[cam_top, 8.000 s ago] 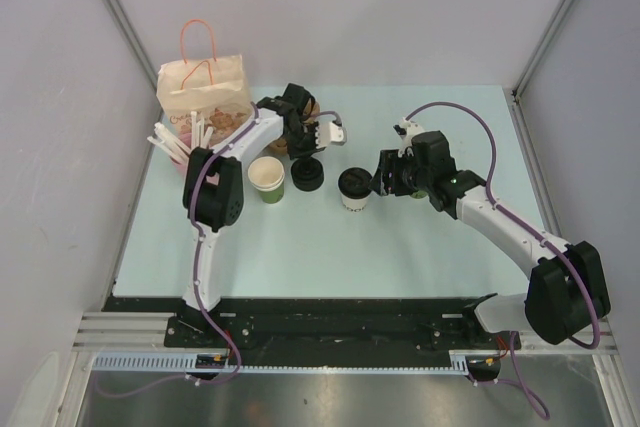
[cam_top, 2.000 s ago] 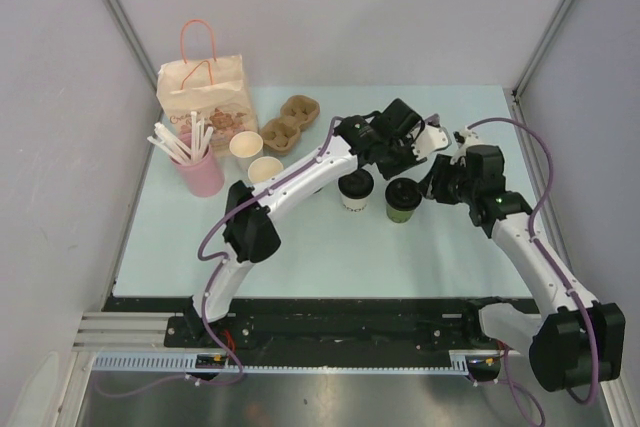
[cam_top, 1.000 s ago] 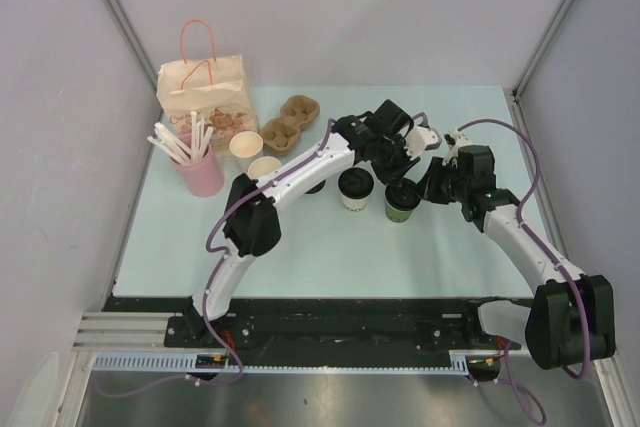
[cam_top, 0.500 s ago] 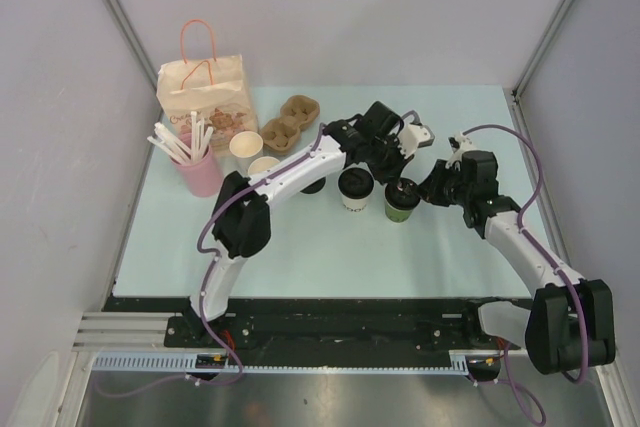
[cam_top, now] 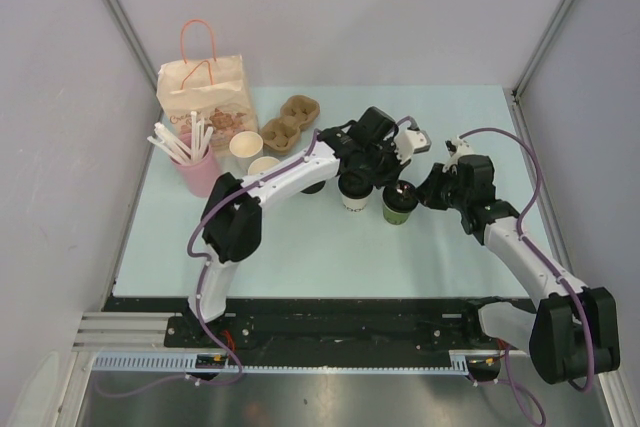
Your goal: Pack the takeout coffee
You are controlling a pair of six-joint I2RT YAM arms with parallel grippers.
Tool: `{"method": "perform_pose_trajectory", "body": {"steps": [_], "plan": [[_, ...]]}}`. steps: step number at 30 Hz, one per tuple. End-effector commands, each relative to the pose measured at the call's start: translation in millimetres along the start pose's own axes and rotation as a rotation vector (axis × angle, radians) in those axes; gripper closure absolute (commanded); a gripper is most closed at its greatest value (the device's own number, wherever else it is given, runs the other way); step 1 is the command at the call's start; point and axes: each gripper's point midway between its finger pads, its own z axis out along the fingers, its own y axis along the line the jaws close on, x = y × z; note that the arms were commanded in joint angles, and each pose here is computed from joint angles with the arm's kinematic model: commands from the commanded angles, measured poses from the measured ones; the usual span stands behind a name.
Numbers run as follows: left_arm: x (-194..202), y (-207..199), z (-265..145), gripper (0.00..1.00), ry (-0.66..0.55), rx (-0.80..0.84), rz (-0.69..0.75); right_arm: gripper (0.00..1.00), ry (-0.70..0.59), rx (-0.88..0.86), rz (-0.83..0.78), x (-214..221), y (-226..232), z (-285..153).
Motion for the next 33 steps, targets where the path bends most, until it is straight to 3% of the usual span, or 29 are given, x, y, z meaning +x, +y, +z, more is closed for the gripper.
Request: {"method": "perform_pose_trajectory", "body": {"steps": [1, 3, 5, 12, 21, 27, 33], "plan": [[52.0, -20.3, 10.5, 0.89, 0.186, 0.075, -0.022, 0.83, 0.087, 0.042, -0.001, 26.8, -11.2, 2.0], [35.6, -25.1, 6.0, 0.79, 0.139, 0.106, -0.019, 0.78, 0.037, 0.022, -0.015, 13.8, -4.0, -3.5], [22.7, -27.9, 0.5, 0.76, 0.106, 0.116, -0.023, 0.74, 0.007, 0.007, -0.025, 4.8, 1.7, -7.9], [-22.4, -10.8, -24.3, 0.56, -0.005, 0.062, -0.037, 0.68, -0.091, -0.037, -0.083, -27.1, 20.6, -24.3], [-40.8, -6.7, -51.5, 0.36, -0.061, 0.035, -0.051, 0.55, -0.110, -0.078, -0.230, -41.7, 41.0, -33.5], [-36.0, 39.1, -110.4, 0.33, -0.100, -0.138, -0.145, 0.61, -0.105, -0.132, -0.444, -23.4, 76.6, -33.6], [-8.7, 56.9, -149.3, 0.32, -0.090, -0.206, -0.157, 0.62, -0.140, 0.055, -0.527, -21.6, 69.3, -19.8]]}}
